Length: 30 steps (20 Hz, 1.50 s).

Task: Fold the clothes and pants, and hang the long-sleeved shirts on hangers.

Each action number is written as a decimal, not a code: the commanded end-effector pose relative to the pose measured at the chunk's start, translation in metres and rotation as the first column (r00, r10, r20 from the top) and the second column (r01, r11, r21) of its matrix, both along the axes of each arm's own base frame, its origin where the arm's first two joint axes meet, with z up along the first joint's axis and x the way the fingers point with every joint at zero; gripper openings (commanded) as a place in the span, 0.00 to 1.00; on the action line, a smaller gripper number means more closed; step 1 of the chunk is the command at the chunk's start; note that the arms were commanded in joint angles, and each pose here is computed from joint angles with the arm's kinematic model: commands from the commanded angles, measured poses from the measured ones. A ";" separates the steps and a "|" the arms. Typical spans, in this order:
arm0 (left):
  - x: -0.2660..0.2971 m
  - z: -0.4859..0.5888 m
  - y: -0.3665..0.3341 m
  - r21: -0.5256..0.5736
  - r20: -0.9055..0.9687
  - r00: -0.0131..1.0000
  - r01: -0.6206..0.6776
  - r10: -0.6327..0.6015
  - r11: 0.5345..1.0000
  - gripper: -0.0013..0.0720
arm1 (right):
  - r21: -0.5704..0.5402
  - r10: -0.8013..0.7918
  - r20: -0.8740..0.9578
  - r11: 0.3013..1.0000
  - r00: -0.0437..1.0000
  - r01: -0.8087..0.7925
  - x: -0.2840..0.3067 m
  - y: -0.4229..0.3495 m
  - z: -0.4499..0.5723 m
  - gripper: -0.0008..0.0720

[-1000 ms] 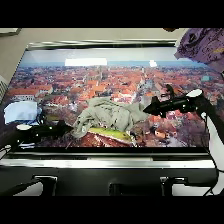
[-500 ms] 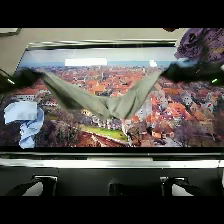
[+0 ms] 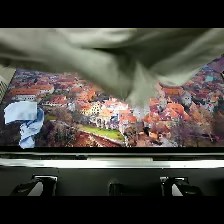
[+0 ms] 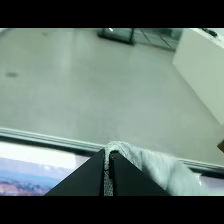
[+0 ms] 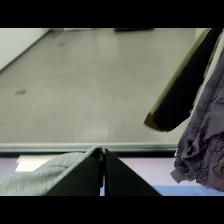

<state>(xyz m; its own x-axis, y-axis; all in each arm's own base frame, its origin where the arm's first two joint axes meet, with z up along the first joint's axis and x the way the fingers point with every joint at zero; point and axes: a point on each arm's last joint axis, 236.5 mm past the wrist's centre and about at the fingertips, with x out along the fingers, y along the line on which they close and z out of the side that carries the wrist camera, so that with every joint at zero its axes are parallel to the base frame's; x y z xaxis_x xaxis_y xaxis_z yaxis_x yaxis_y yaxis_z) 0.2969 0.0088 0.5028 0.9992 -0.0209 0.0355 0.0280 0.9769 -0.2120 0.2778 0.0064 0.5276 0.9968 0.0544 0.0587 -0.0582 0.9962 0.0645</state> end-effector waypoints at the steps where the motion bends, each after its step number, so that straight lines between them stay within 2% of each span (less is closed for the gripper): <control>1: -0.036 0.007 0.005 -0.001 0.002 0.998 -0.057 0.057 0.998 0.04 | 0.050 -0.092 0.119 0.995 0.989 0.087 -0.051 -0.015 0.032 0.05; 4: -0.007 -0.028 0.005 -0.032 -0.113 0.993 -0.032 0.028 0.999 0.04 | 0.143 -0.077 0.014 0.987 0.997 0.074 -0.014 -0.018 0.008 0.05; 7: 0.053 -0.109 0.003 -0.115 -0.340 0.939 0.014 -0.053 0.993 0.04 | 0.248 0.009 -0.259 0.967 0.966 0.058 0.067 -0.013 -0.068 0.06; 9: 0.097 -0.184 0.005 -0.161 -0.504 0.859 0.010 -0.091 0.987 0.04 | 0.302 0.105 -0.475 0.952 0.874 0.050 0.128 -0.003 -0.144 0.06; 12: 0.144 -0.312 -0.006 -0.216 -0.726 0.669 -0.001 -0.160 0.976 0.04 | 0.377 0.227 -0.721 0.921 0.654 0.097 0.205 0.006 -0.279 0.06; 16: 0.172 -0.471 -0.036 -0.254 -0.894 0.387 -0.016 -0.228 0.967 0.04 | 0.446 0.337 -0.847 0.871 0.412 0.205 0.267 0.013 -0.441 0.06; 18: 0.180 -0.523 -0.048 -0.257 -0.921 0.309 -0.021 -0.238 0.966 0.04 | 0.481 0.389 -0.858 0.837 0.335 0.261 0.279 0.020 -0.499 0.06; 20: 0.189 -0.553 -0.053 -0.256 -0.927 0.292 -0.030 -0.236 0.966 0.04 | 0.496 0.413 -0.860 0.812 0.298 0.308 0.286 0.023 -0.535 0.06; 24: 0.207 -0.560 -0.049 -0.249 -0.911 0.350 -0.040 -0.220 0.968 0.05 | 0.497 0.411 -0.863 0.796 0.293 0.346 0.292 0.021 -0.557 0.06; 25: 0.210 -0.557 -0.048 -0.248 -0.908 0.359 -0.040 -0.217 0.968 0.17 | 0.496 0.412 -0.864 0.796 0.289 0.346 0.291 0.021 -0.557 0.16; 26: 0.212 -0.554 -0.045 -0.249 -0.905 0.368 -0.045 -0.216 0.968 0.45 | 0.496 0.421 -0.865 0.797 0.272 0.345 0.287 0.023 -0.556 0.30; 27: 0.214 -0.548 -0.040 -0.249 -0.904 0.371 -0.048 -0.215 0.967 0.81 | 0.493 0.433 -0.868 0.805 0.242 0.330 0.279 0.026 -0.554 0.41; 28: 0.215 -0.539 -0.033 -0.247 -0.904 0.371 -0.049 -0.211 0.968 0.98 | 0.485 0.439 -0.873 0.822 0.212 0.299 0.269 0.024 -0.549 0.44; 30: 0.213 -0.513 -0.009 -0.220 -0.906 0.377 -0.033 -0.192 0.975 0.98 | 0.451 0.429 -0.891 0.872 0.149 0.187 0.241 0.012 -0.530 0.44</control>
<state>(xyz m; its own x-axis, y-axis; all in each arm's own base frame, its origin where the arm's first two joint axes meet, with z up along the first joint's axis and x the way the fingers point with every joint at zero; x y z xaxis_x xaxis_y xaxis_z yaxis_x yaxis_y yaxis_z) 0.5110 -0.0213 -0.0302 0.4105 -0.2248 -0.8837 -0.2348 0.9104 -0.3407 0.5491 0.0252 -0.0143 0.3062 0.4464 -0.8408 0.3365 0.7755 0.5342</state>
